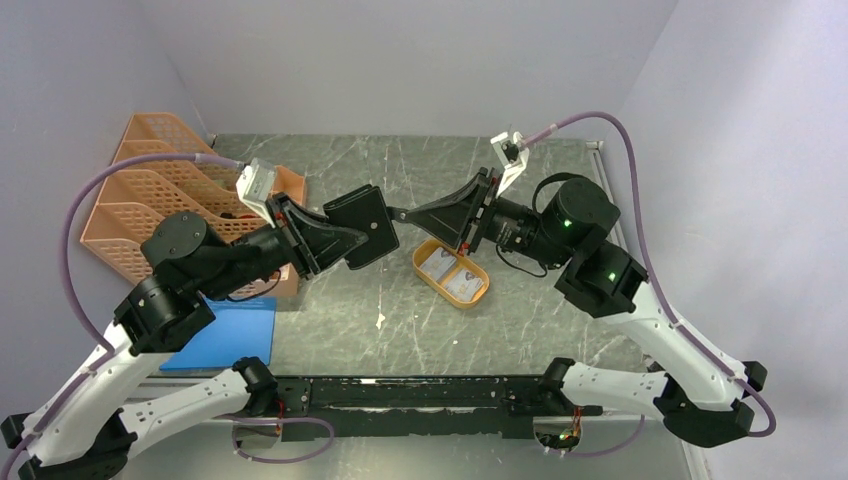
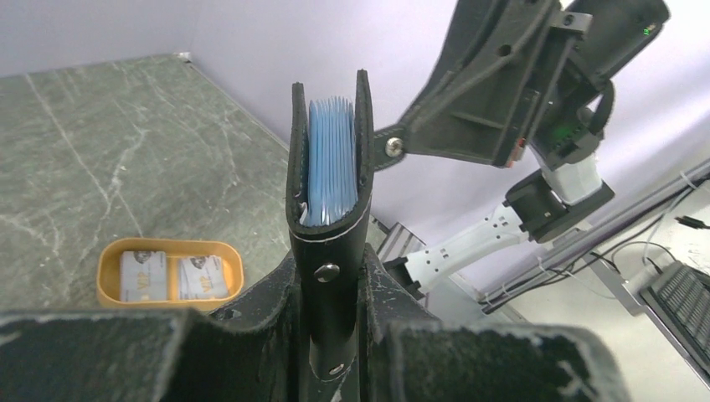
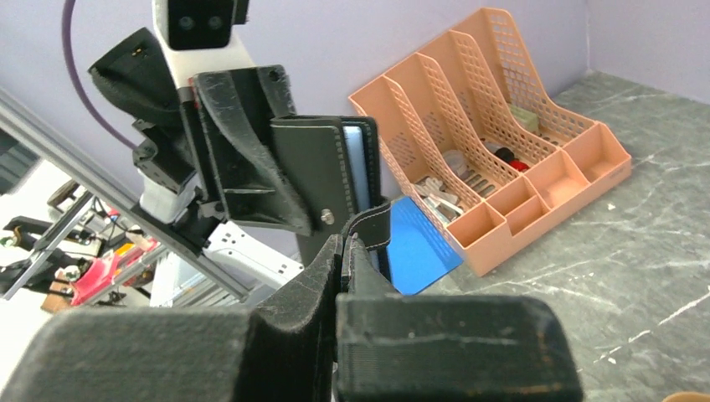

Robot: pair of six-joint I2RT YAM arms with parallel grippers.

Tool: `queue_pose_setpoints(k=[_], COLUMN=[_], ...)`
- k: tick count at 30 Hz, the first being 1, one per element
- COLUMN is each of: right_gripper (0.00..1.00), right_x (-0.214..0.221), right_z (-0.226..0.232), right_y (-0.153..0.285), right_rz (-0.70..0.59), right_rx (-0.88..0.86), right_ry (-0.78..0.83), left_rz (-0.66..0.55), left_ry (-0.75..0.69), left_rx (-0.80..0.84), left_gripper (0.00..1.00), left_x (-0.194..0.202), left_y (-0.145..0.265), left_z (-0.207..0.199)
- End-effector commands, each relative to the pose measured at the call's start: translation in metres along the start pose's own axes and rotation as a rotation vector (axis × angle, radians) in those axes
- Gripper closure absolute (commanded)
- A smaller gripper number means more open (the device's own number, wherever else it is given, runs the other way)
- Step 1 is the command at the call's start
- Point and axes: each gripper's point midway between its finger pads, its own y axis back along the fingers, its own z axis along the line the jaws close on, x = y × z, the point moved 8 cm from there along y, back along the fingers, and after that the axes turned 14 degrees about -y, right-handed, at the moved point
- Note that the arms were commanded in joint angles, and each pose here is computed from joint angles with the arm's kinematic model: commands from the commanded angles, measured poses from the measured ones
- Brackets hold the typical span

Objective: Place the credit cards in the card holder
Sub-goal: Close the card holder at the center of the board.

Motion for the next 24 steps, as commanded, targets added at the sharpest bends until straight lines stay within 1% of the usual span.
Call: queue_pose_setpoints(k=[1, 13, 24], right_gripper=[1.0, 1.0, 1.0], right_x=[-0.002, 0.002, 0.006], right_z=[0.01, -0.003, -0.018], right_y=[0.002, -0.018, -0.033], right_rz=[0.054, 0.155, 0.206], right_rx=[-0.049, 0.043, 0.126], right_ry=[0.022, 0.038, 0.048], left_rz=[-0.018, 0.006, 0.011], left_ry=[-0.064, -0.09, -0.104], left_rx=[-0.066, -0.09, -0.092], left_gripper=[0.95, 0.95, 0.95], left_x=[-0.014, -0.021, -0.022], left_y=[-0.003, -0.015, -0.016], left_z=[0.005, 0.008, 0.009])
